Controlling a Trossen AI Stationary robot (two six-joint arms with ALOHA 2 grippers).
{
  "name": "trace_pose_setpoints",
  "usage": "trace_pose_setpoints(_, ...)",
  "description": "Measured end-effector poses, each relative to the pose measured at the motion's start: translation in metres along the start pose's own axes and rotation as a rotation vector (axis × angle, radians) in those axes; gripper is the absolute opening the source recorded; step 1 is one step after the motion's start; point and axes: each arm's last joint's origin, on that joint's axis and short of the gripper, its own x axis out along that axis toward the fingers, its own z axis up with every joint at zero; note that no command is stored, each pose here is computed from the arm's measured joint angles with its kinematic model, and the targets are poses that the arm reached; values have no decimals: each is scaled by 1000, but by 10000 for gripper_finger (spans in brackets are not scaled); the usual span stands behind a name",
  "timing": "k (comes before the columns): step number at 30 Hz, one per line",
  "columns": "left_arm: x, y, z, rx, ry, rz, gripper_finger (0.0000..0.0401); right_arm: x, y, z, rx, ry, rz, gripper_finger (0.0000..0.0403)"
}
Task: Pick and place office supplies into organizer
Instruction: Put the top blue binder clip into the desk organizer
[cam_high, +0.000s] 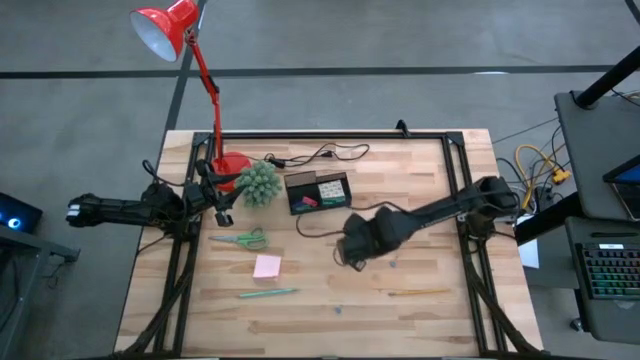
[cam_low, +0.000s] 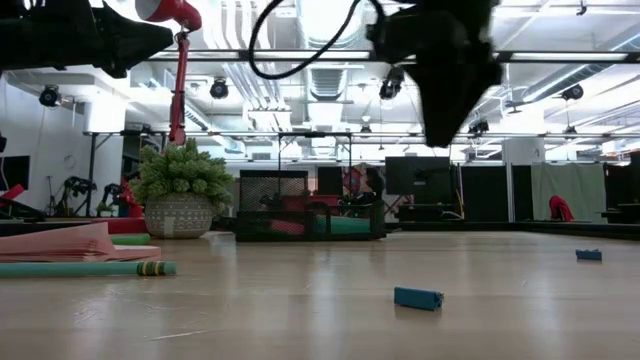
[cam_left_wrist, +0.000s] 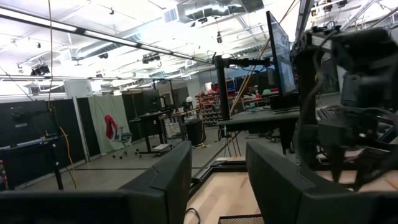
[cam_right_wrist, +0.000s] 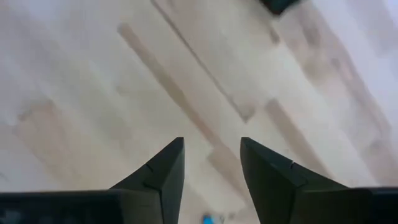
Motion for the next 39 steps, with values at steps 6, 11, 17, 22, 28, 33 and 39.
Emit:
trace_pose_setpoints(6, 0, 0, 0, 0, 0, 0, 139, 1, 12, -27, 118, 16, -22, 145)
trace_pose_setpoints(11, 0, 0, 0, 0, 0, 0, 139, 10, 12, -47, 227, 69, -75, 139)
trace_pose_setpoints(17, 0, 0, 0, 0, 0, 0, 139, 26, 8, -70, 262, 205, -122, 143)
trace_pose_setpoints(22, 0, 0, 0, 0, 0, 0, 139, 38, 2, -82, 363, 260, -178, 140)
trace_pose_setpoints(28, 0, 0, 0, 0, 0, 0, 139, 46, -2, -91, 470, 237, -238, 128)
trace_pose_setpoints(33, 0, 0, 0, 0, 0, 0, 139, 49, -3, -96, 557, 253, -260, 117)
trace_pose_setpoints(39, 0, 0, 0, 0, 0, 0, 139, 52, -1, -93, 603, 151, -231, 109)
